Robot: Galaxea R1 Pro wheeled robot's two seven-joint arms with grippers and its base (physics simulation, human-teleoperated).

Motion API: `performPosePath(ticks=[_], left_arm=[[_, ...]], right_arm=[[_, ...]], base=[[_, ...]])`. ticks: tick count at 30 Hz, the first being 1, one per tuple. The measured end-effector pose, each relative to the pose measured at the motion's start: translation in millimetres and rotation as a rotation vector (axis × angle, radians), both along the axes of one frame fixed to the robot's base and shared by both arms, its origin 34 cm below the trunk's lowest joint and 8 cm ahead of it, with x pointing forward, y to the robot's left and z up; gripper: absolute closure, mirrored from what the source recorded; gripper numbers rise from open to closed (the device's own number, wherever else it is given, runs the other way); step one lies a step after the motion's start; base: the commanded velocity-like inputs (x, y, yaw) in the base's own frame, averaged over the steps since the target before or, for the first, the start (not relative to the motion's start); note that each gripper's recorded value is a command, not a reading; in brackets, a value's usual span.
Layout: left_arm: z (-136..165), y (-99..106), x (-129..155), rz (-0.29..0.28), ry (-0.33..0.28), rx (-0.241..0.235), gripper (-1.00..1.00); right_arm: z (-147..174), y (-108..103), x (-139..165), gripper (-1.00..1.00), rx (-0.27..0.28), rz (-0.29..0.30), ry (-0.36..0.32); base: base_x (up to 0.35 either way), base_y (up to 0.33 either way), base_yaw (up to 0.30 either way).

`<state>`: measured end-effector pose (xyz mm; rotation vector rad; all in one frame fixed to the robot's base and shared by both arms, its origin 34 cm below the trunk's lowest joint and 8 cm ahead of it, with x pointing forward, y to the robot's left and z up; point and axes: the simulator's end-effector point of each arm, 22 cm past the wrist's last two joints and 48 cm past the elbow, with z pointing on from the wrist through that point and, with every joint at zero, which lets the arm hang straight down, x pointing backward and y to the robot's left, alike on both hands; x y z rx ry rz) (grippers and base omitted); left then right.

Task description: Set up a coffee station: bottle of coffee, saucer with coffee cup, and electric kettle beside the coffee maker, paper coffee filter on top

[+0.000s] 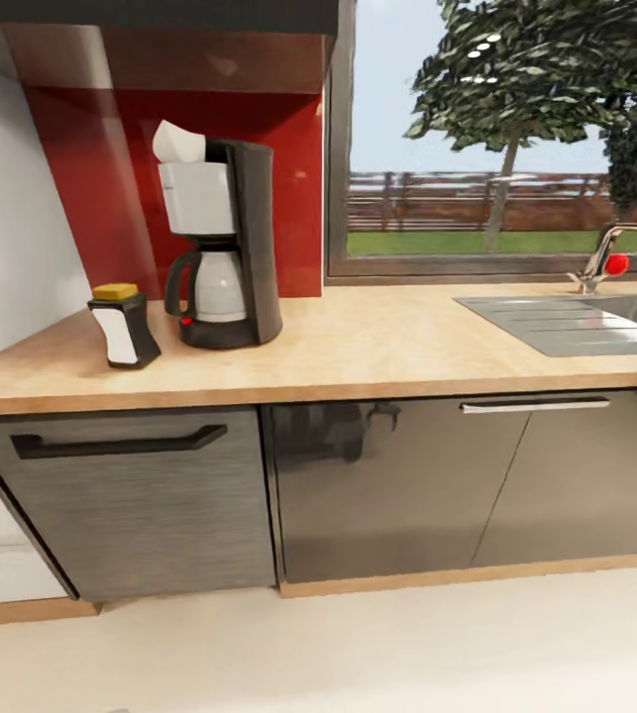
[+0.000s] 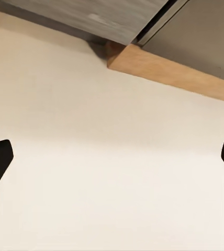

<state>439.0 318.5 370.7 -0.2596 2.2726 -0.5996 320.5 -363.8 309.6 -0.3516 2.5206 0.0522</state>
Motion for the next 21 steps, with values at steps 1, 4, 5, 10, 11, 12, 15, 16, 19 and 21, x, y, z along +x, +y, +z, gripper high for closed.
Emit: performPosePath(ticks=[1, 4, 5, 10, 11, 12, 15, 16, 19, 21], left_arm=[[-0.1, -0.2, 0.0, 0.000, 0.000, 0.000, -1.00], [-0.1, -0.3, 0.1, 0.001, 0.000, 0.000, -1.00], [-0.2, -0.3, 0.1, 0.002, 0.000, 0.000, -1.00], [-0.3, -0.3, 0.2, 0.002, 0.000, 0.000, -1.00], [-0.3, -0.3, 0.2, 0.002, 0.000, 0.000, -1.00], [-0.3, -0.3, 0.2, 0.002, 0.000, 0.000, -1.00], [-0.3, -0.3, 0.2, 0.002, 0.001, 0.000, -1.00], [-0.3, -0.4, 0.2, 0.002, 0.001, 0.000, -1.00], [-0.3, -0.2, 0.3, 0.003, 0.000, 0.000, -1.00], [-0.3, -0.3, 0.3, 0.002, 0.000, 0.000, -1.00]], right_arm=[[0.2, -0.7, 0.5, -1.00, 0.000, -0.006, -0.002], [0.4, -1.5, 0.7, -1.00, 0.001, -0.014, -0.003], [0.3, -1.6, 0.9, -1.00, 0.001, -0.016, -0.003], [0.2, -2.4, 0.6, -1.00, -0.001, -0.018, -0.002], [0.2, -2.4, 0.7, -1.00, -0.001, -0.018, -0.003], [0.1, -2.2, 0.4, -1.00, -0.001, -0.019, -0.002], [0.2, -2.5, 0.6, -1.00, -0.001, -0.019, -0.003], [0.2, -2.4, 0.7, -1.00, -0.001, -0.019, -0.003], [0.1, -2.6, 0.4, -1.00, -0.002, -0.019, -0.002], [0.1, -2.8, 0.5, -1.00, -0.002, -0.019, -0.002]], base=[[0.214, -0.151, -0.067], [0.188, -0.134, -0.081], [0.044, -0.030, -0.232], [0.013, -0.009, -0.267], [0.004, -0.003, -0.277], [0.002, -0.002, -0.279], [0.001, -0.001, -0.280], [0.001, 0.000, -0.281], [0.000, 0.000, -0.281], [0.000, 0.000, -0.281]])
